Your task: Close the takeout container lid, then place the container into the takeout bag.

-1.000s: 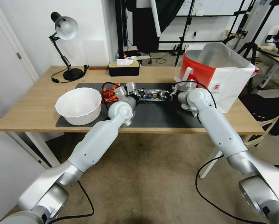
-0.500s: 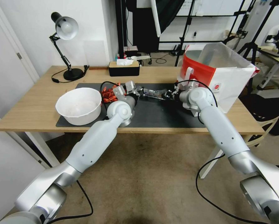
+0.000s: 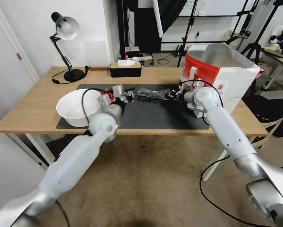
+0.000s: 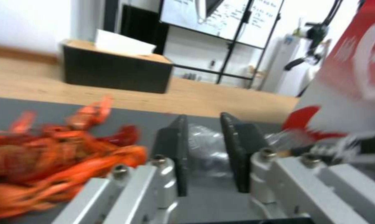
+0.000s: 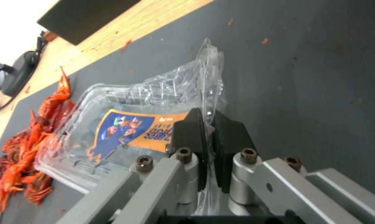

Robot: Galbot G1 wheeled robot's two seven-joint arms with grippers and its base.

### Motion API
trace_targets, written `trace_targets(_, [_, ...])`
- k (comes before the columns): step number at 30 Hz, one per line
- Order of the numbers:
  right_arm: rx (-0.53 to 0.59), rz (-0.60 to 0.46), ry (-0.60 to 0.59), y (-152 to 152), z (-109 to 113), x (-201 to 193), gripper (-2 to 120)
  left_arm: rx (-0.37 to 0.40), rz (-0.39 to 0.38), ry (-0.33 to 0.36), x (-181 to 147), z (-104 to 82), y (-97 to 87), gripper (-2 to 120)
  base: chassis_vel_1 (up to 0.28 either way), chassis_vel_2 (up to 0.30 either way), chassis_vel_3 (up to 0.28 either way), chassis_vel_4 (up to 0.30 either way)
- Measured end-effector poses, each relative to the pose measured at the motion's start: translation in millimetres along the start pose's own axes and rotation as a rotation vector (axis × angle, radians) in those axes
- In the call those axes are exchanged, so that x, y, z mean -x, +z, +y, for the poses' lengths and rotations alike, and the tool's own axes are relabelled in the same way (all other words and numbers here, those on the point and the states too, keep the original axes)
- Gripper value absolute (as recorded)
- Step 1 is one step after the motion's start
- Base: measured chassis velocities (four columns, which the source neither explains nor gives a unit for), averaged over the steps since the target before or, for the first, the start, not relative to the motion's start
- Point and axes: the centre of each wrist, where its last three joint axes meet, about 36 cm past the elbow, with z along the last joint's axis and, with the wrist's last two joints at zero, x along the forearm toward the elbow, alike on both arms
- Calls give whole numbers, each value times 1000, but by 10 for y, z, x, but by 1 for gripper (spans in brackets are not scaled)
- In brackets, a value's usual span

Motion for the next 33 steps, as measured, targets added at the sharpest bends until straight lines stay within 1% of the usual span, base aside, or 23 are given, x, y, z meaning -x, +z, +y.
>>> trace_targets(1, [0, 0, 0, 0, 0, 0, 2, 0, 0, 0, 0, 0, 0, 25, 0, 0, 0, 0])
trace_targets(2, [-1, -1, -6, -6, 29, -2, 2, 45, -13, -15, -110, 57, 75, 29, 0, 0, 0, 0])
trace_targets(3, [-1, -1, -16, -13, 71, 0, 2, 84, -20, -29, -221, 97, 154, 36, 0, 0, 0, 0])
trace_targets(5, [0, -2, -30, -19, 128, 2, 2, 137, -34, -47, -361, 142, 242, 44, 0, 0, 0, 0])
trace_targets(6, [0, -2, -30, -19, 128, 2, 2, 137, -34, -47, -361, 142, 242, 44, 0, 0, 0, 0])
trace_targets(7, [0, -2, -41, -22, 173, 4, 2, 179, -44, -65, -480, 190, 322, 50, 0, 0, 0, 0])
trace_targets(9, [-1, -2, -56, -20, 227, 2, 2, 220, -60, -86, -621, 237, 416, 57, 0, 0, 0, 0])
trace_targets(10, [-1, -2, -56, -20, 227, 2, 2, 220, -60, -86, -621, 237, 416, 57, 0, 0, 0, 0])
trace_targets(11, [-3, -3, -69, -20, 266, -10, 2, 237, -71, -104, -771, 266, 502, 65, 0, 0, 0, 0])
trace_targets(12, [-3, -3, -69, -20, 266, -10, 2, 237, -71, -104, -771, 266, 502, 65, 0, 0, 0, 0])
trace_targets(13, [-4, -6, -84, -26, 303, -36, 2, 238, -65, -133, -1011, 286, 666, 77, 0, 0, 0, 0])
trace_targets(14, [-5, -8, -86, -29, 310, -45, 2, 240, -66, -138, -1049, 287, 699, 78, 0, 0, 0, 0])
trace_targets(15, [-4, -11, -93, -28, 309, -79, 2, 243, -68, -154, -1160, 283, 796, 87, 0, 0, 0, 0])
trace_targets(16, [-4, -11, -93, -28, 309, -79, 2, 243, -68, -154, -1160, 283, 796, 87, 0, 0, 0, 0])
trace_targets(17, [-2, -14, -94, -24, 292, -107, 2, 240, -71, -162, -1229, 269, 843, 92, 0, 0, 0, 0])
trace_targets(18, [-1, -16, -95, -23, 283, -118, 2, 238, -73, -164, -1259, 258, 860, 93, 0, 0, 0, 0])
trace_targets(19, [2, -21, -98, -26, 269, -143, 2, 232, -73, -170, -1330, 232, 906, 98, 0, 0, 0, 0])
trace_targets(20, [5, -28, -105, -33, 262, -165, 2, 233, -77, -176, -1397, 206, 945, 100, 0, 0, 0, 0])
trace_targets(27, [21, -59, -147, -51, 271, -242, 2, 235, -86, -205, -1531, 180, 1038, 100, 0, 0, 0, 0])
trace_targets(28, [26, -70, -161, -59, 287, -273, 2, 231, -82, -214, -1581, 171, 1080, 100, 0, 0, 0, 0])
trace_targets(33, [32, -83, -180, -72, 317, -324, 2, 229, -82, -222, -1622, 164, 1122, 100, 0, 0, 0, 0])
